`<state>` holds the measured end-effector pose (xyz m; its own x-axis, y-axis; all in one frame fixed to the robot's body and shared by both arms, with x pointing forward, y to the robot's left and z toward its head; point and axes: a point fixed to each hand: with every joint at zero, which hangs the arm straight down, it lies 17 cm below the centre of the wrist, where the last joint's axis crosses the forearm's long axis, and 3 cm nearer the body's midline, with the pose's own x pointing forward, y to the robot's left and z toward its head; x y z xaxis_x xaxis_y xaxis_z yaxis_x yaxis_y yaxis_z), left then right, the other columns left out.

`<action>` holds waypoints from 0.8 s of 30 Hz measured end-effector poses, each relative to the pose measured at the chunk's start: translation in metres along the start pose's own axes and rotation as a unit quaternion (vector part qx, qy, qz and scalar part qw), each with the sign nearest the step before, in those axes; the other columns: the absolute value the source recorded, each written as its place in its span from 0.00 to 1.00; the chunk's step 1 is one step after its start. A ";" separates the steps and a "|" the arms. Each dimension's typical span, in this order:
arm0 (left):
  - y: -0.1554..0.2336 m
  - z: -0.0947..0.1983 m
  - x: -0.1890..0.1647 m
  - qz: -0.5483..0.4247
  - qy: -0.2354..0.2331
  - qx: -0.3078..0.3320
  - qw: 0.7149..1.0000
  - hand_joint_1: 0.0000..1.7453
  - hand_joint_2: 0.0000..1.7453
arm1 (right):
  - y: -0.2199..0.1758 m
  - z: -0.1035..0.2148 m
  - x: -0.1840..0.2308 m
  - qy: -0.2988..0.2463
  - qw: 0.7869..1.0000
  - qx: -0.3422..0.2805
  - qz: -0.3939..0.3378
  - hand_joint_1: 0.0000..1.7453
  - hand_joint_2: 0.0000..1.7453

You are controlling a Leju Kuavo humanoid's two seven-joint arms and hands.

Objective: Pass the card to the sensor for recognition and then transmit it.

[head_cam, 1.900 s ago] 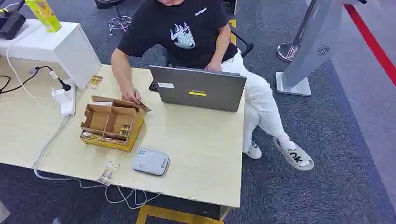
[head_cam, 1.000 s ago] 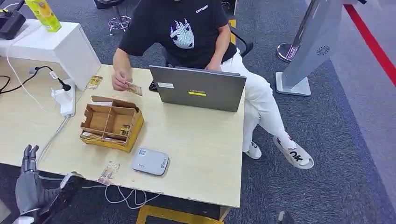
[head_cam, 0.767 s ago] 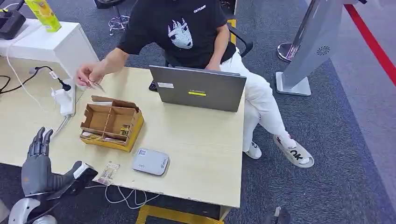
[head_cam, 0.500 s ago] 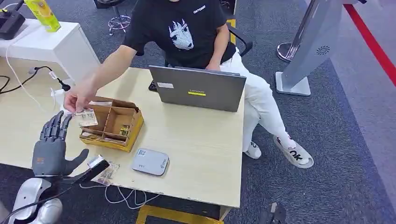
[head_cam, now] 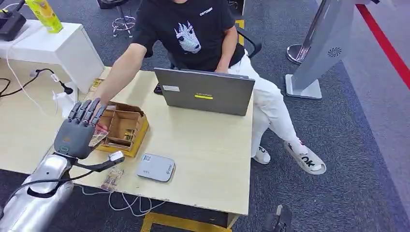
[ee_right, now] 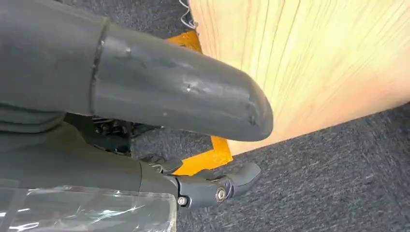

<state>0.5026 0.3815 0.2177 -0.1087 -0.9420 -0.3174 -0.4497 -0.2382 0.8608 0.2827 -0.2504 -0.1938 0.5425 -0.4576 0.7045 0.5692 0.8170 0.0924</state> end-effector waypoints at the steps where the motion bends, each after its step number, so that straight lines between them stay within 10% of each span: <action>1: 0.000 -0.004 0.000 -0.011 -0.003 0.002 1.000 1.00 1.00 | 0.002 0.000 0.000 0.000 1.000 0.002 0.000 0.00 0.00; 13: 0.021 -0.022 0.003 -0.078 -0.026 0.056 0.995 1.00 1.00 | 0.010 0.003 0.003 -0.008 1.000 0.012 -0.001 0.00 0.00; 14: 0.023 -0.023 0.003 -0.081 -0.027 0.061 0.995 1.00 1.00 | 0.011 0.003 0.003 -0.009 1.000 0.012 0.000 0.00 1.00; 24: 0.029 -0.027 -0.001 -0.086 -0.018 0.076 0.993 1.00 1.00 | 0.017 0.004 0.005 -0.019 0.999 0.024 0.013 0.00 1.00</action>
<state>0.5137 0.3685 0.2541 -0.0495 -0.8809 -0.4708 -0.5924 -0.3536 0.7239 0.2929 -0.2373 -0.1853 0.5324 -0.4231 0.7332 0.5244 0.8448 0.1068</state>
